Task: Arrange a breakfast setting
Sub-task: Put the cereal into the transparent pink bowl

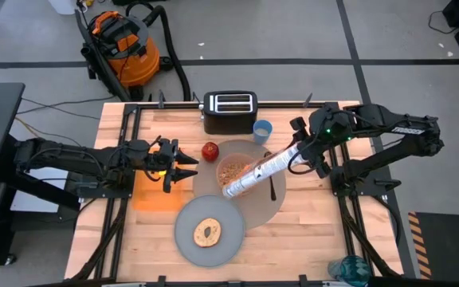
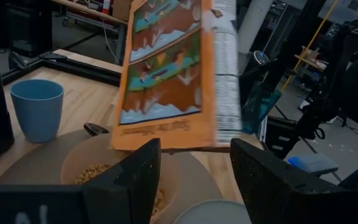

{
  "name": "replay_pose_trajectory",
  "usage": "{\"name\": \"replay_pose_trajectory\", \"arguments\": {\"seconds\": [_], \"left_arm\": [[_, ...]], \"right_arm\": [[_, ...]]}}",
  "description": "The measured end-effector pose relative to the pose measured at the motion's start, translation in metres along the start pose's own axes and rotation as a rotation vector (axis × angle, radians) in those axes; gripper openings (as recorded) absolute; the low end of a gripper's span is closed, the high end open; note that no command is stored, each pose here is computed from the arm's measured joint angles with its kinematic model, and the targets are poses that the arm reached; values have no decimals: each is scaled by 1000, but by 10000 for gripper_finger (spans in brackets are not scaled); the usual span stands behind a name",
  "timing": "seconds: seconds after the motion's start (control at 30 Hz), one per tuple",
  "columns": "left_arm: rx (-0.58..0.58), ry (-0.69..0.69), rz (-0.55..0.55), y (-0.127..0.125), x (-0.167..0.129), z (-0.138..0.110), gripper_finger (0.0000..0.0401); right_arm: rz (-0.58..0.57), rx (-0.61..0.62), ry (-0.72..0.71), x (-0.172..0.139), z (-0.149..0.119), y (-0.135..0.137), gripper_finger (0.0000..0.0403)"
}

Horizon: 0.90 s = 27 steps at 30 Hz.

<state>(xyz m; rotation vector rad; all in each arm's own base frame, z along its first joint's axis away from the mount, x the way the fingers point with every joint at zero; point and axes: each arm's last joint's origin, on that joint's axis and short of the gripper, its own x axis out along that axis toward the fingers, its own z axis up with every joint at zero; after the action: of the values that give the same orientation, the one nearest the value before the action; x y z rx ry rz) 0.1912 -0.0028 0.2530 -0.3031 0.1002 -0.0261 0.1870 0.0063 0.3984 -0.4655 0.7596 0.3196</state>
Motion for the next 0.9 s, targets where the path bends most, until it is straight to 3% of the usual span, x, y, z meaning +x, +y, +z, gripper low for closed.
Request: {"name": "replay_pose_trajectory", "arguments": {"seconds": [0.27,0.4,0.57,0.9], "left_arm": [[0,0,0,0,0,0,201],[0,0,0,0,0,0,201],[-1,0,0,0,0,0,201],[0,-19,-6,-1,0,2,201]], "right_arm": [[-91,-32,-18,0,4,-5,205],[-26,-36,-75,0,7,-4,205],[32,-1,-30,0,1,1,205],[-35,35,-6,-10,-4,2,205]]}}
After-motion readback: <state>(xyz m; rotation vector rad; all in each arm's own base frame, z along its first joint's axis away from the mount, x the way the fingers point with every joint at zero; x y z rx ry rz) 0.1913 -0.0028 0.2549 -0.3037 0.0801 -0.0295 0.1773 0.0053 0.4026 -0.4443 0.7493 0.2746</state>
